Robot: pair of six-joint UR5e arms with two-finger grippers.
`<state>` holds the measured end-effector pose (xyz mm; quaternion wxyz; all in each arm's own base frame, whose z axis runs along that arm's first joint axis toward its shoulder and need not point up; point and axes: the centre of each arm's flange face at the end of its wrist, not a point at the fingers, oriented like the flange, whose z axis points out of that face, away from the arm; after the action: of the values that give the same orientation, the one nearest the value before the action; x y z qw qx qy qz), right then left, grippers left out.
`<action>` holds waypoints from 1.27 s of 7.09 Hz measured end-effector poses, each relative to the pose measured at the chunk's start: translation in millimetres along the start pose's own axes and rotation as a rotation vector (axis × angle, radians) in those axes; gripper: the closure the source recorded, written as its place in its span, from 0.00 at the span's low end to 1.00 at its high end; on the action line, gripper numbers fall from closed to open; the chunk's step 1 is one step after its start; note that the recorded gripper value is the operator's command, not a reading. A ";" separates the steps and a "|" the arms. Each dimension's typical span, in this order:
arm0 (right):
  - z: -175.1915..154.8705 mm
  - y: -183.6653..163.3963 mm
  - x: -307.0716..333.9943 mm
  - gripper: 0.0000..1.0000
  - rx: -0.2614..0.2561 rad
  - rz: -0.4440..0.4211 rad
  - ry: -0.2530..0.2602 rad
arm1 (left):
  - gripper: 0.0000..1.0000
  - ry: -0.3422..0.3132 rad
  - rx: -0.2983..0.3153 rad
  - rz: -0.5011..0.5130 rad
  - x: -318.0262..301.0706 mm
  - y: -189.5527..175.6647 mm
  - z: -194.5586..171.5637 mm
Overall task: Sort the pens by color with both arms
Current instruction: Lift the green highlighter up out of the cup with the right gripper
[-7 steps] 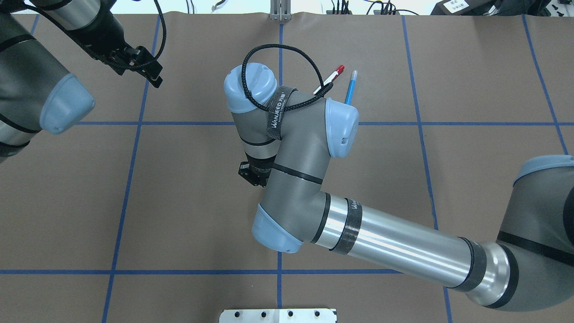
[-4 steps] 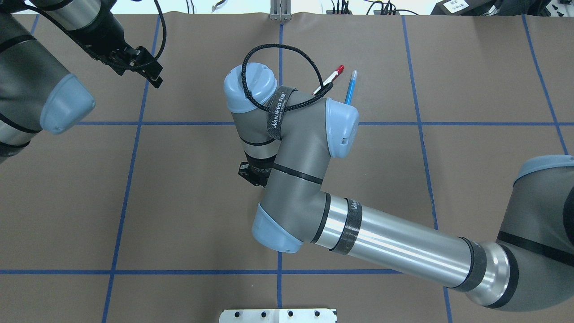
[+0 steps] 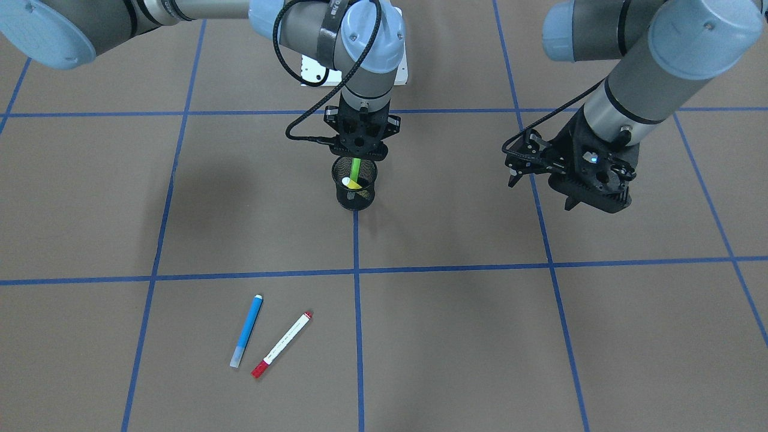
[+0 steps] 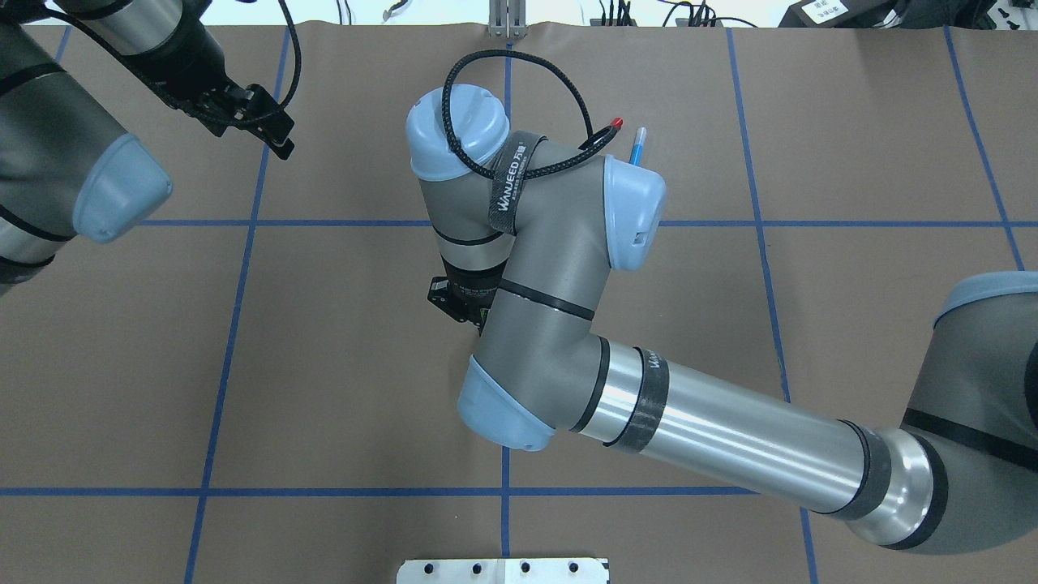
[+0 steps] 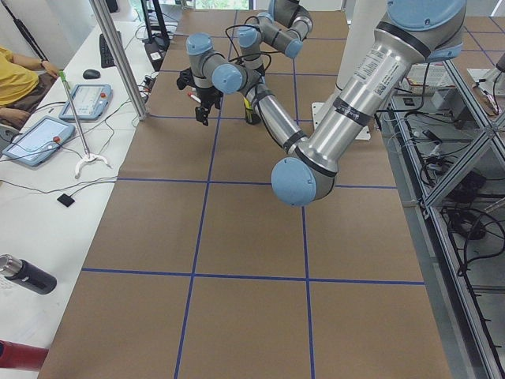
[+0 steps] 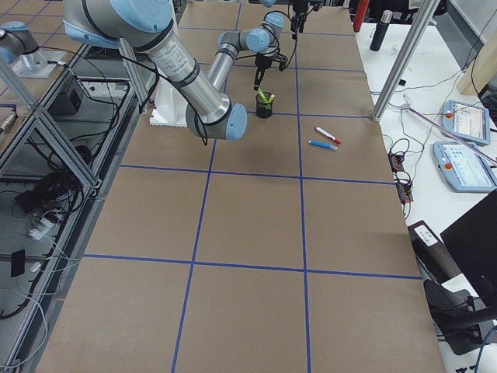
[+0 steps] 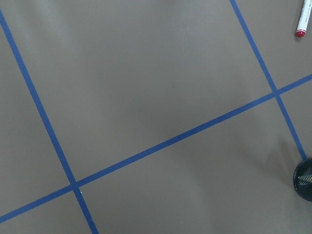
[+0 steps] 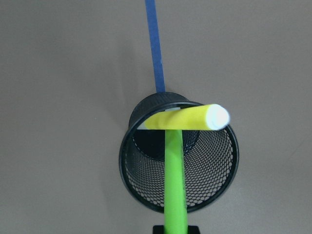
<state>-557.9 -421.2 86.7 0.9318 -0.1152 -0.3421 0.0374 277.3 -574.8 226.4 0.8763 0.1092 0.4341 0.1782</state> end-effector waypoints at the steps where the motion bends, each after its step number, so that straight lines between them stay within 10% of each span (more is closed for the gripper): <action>1: -27.9 13.6 11.5 0.95 0.007 0.004 -0.005 | 0.00 0.000 0.000 0.000 0.0 0.0 0.0; 4: -115.6 21.8 39.4 1.00 0.088 0.022 -0.069 | 0.00 0.000 -0.001 -0.002 -0.4 0.3 0.4; 9: -141.6 -41.0 27.6 1.00 0.486 -0.007 -0.029 | 0.00 0.001 0.000 -0.004 -0.7 0.5 0.5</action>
<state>-445.7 -483.7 9.2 0.9272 0.1142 -0.3370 0.1171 277.3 -574.6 227.3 0.8765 0.1084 0.4346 0.1766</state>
